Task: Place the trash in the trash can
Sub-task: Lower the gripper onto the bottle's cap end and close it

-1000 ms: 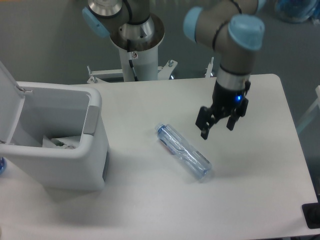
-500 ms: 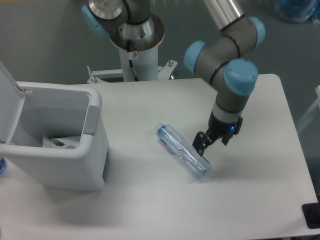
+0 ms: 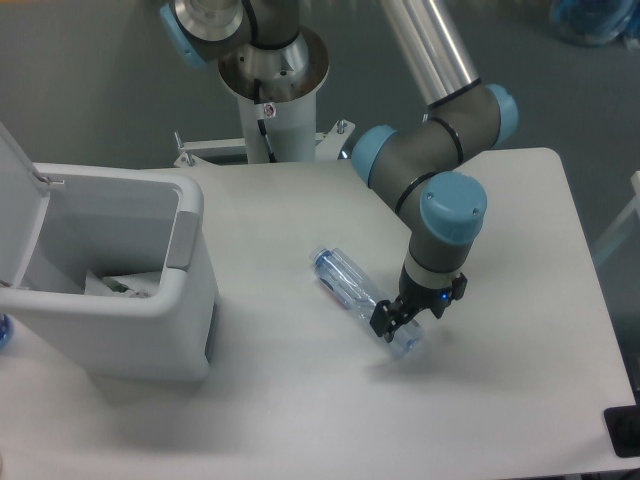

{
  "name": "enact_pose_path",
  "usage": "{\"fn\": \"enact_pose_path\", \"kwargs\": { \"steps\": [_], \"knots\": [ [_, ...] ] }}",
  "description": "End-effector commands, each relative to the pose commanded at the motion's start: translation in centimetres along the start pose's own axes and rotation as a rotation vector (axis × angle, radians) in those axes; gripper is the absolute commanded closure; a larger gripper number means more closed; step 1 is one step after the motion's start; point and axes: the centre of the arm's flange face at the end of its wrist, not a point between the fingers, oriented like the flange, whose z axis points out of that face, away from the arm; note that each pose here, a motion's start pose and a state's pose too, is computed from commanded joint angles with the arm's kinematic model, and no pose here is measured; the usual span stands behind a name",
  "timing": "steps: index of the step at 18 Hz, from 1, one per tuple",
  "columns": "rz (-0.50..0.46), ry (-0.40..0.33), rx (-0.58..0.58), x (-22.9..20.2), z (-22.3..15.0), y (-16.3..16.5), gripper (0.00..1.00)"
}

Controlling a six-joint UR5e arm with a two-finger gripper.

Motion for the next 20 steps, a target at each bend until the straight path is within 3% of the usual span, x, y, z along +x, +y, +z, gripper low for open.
{"fn": "enact_pose_path", "kwargs": {
  "steps": [20],
  "knots": [
    [0.013,0.001,-0.033,0.1,3.0,-0.3,0.0]
  ]
}}
